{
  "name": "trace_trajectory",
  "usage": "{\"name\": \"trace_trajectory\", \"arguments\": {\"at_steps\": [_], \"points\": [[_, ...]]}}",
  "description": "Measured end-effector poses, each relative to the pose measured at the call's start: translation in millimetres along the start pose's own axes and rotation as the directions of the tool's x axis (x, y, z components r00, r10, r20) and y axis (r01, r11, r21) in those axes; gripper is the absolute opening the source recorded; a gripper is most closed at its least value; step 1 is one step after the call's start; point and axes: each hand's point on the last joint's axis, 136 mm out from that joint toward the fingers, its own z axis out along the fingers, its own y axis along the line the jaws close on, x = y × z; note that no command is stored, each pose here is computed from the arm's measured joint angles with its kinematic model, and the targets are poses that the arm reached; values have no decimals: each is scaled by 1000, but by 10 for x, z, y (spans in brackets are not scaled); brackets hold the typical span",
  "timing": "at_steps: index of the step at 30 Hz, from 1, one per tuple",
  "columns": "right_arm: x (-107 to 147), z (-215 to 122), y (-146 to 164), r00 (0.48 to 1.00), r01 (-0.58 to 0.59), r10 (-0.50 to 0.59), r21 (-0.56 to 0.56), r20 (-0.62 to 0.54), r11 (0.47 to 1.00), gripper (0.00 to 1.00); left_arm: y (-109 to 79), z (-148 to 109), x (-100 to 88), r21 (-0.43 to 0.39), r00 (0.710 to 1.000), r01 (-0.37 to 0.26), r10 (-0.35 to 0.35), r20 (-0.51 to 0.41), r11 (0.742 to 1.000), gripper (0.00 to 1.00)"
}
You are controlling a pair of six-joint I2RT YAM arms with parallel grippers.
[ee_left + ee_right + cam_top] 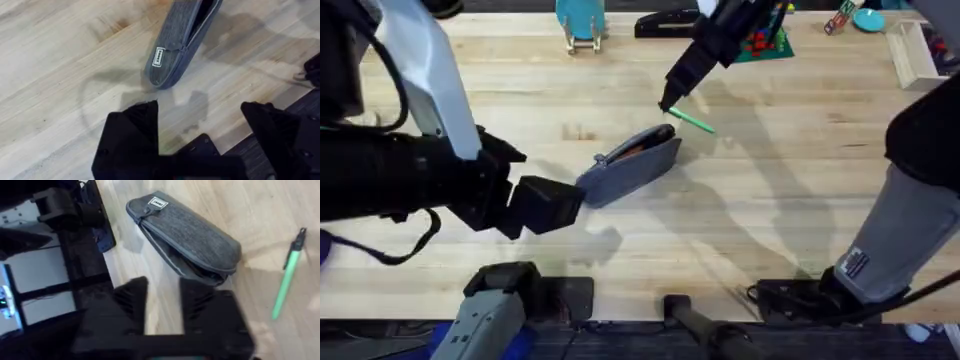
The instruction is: Unzip the bag, pick up the pens from the table one at a time and place them inside, then zip the bag closed.
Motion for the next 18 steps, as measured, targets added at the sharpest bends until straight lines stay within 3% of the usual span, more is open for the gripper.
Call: {"name": "trace_trajectory", "arguments": {"at_steps": [2,4,11,13,18], "points": [[-10,-67,36,999,32,-32,16,-5,999,132,0,1,0,0,1000,0,0,0,1000,996],[-23,-136,83,997,76,-75,32,-12,997,37,0,1,0,1,1000,0,0,0,1000,996],[-138,-217,134,965,261,-250,161,-84,952,30,-1,1,0,1,1000,0,0,0,1000,995],[-79,-132,104,936,329,-286,224,-205,917,29,-1,0,0,1,1000,0,0,0,1000,995],[-21,-108,22,900,391,-295,294,-322,872,30,-1,1,0,1,1000,0,0,0,1000,995]]}}
